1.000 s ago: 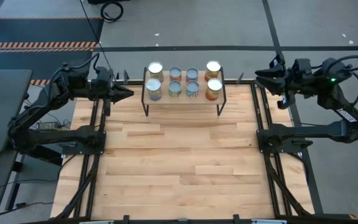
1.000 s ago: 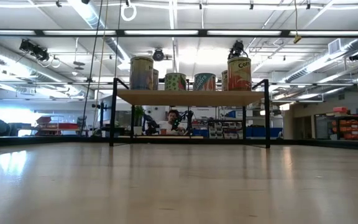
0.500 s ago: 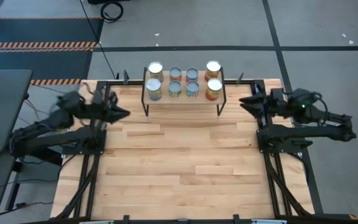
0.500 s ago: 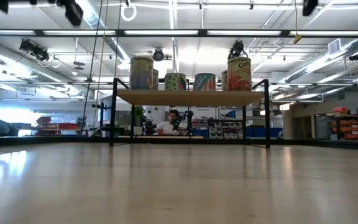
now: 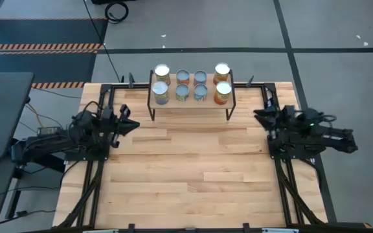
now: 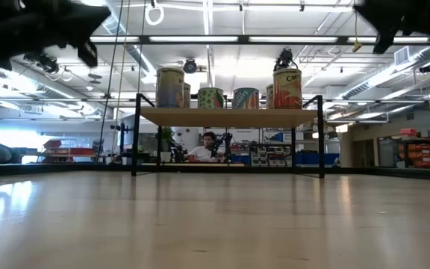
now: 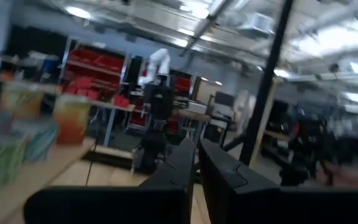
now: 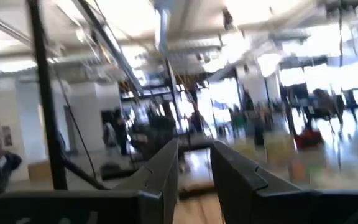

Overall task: Pick and place cans onto a shelf
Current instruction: Return to Home Position

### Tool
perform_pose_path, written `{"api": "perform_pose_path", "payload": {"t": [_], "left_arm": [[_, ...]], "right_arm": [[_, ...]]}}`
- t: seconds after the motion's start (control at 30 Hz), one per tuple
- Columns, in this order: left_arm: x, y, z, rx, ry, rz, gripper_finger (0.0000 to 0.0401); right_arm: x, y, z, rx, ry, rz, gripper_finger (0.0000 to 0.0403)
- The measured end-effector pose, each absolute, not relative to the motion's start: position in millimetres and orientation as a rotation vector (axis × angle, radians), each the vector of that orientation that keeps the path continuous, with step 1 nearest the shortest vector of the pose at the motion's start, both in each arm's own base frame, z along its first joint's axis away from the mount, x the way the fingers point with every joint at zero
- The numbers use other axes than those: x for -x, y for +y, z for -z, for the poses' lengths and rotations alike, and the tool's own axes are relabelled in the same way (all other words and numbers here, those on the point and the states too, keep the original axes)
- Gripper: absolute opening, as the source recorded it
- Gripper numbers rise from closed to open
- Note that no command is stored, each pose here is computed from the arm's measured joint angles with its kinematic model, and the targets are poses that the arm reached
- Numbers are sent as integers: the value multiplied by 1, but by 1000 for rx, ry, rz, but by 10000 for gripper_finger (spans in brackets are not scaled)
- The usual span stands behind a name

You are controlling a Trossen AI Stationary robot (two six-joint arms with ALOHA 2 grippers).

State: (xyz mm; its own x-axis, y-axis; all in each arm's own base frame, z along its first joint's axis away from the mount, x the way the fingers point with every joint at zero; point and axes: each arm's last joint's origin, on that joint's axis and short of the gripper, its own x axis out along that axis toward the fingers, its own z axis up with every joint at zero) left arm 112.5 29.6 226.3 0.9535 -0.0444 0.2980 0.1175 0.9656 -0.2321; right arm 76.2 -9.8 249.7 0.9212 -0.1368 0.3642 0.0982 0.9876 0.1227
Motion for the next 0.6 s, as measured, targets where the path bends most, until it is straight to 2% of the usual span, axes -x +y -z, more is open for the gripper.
{"api": "perform_pose_path", "payload": {"t": [0.13,0.23,0.37,0.47,0.6], "left_arm": [[-109,29,-206,375,-301,23,33],[-107,25,-207,368,-347,-1,28],[-105,12,-213,265,-400,77,24],[-107,5,-205,167,-355,117,26],[-110,9,-193,194,-261,-28,31]], "right_arm": [[-85,-11,-223,-171,-416,114,103],[-91,-12,-202,-223,-406,102,103],[-93,-11,-201,-264,-389,89,103],[-92,-12,-201,-249,-394,130,103],[-93,-14,-199,-264,-386,192,103]]}}
